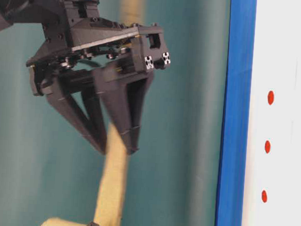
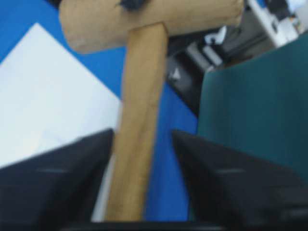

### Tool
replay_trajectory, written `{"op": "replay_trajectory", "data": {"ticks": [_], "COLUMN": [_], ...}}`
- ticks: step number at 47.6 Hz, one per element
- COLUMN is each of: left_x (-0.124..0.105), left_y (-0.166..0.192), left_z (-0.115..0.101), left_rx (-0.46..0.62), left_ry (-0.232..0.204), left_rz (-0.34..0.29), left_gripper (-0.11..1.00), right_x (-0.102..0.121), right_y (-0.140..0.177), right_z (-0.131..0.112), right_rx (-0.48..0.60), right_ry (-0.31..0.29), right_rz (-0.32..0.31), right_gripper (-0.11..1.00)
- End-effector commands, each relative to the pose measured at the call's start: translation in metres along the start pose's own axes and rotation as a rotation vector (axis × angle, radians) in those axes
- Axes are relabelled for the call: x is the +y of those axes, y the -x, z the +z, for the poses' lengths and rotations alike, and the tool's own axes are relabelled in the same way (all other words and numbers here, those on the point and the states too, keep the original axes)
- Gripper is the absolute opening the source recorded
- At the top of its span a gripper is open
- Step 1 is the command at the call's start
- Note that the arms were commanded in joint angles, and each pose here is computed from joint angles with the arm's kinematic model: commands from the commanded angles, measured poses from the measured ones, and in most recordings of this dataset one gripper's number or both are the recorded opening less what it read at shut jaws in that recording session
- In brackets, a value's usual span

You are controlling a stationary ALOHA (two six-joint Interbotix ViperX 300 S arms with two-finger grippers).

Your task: Hit the mark with a hammer.

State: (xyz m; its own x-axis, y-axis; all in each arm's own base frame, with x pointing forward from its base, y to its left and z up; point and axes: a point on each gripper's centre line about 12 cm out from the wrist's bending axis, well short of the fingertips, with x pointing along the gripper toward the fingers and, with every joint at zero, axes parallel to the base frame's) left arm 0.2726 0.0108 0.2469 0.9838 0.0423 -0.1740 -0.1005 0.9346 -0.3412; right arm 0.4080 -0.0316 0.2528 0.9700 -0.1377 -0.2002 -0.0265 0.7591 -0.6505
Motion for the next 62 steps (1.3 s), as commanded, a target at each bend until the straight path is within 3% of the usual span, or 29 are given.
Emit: {"op": "replay_trajectory", "data": {"ticks": [1,7,12,16,18,27,32,36,62], "left_x": [-0.003,-0.003,-0.003,-0.002,-0.003,-0.002,-0.004,-0.004,-0.009], "left_y": [0.0,0.0,0.0,0.0,0.0,0.0,0.0,0.0,0.0], "left_z": [0.01,0.01,0.01,0.009,0.01,0.009,0.011,0.01,0.01], "left_rx": [-0.032,-0.032,-0.033,-0.032,-0.033,-0.031,-0.043,-0.044,-0.048], "left_ry": [-0.004,-0.008,-0.019,-0.051,-0.082,-0.321,-0.418,-0.435,-0.436], "left_rz": [-0.011,-0.01,-0.008,-0.007,-0.007,-0.003,-0.008,-0.007,-0.024], "left_gripper": [0.46,0.46,0.46,0.46,0.46,0.46,0.46,0.46,0.46], "right_x": [-0.01,-0.01,-0.01,-0.012,-0.014,-0.016,-0.016,-0.016,-0.006], "right_y": [0.004,0.004,0.006,0.008,0.01,0.018,0.018,0.018,0.006], "right_z": [0.011,0.011,0.01,0.012,0.014,0.02,0.02,0.02,0.001], "right_rx": [-0.02,-0.005,0.008,0.014,0.014,0.019,0.023,0.026,0.086], "right_ry": [-0.016,-0.045,-0.081,-0.122,-0.146,-0.25,-0.301,-0.339,-0.484], "right_rz": [-0.014,-0.005,-0.003,0.0,0.0,0.019,0.023,0.026,0.035], "right_gripper": [0.63,0.93,0.9,0.91,0.92,0.92,0.92,0.92,0.89]}}
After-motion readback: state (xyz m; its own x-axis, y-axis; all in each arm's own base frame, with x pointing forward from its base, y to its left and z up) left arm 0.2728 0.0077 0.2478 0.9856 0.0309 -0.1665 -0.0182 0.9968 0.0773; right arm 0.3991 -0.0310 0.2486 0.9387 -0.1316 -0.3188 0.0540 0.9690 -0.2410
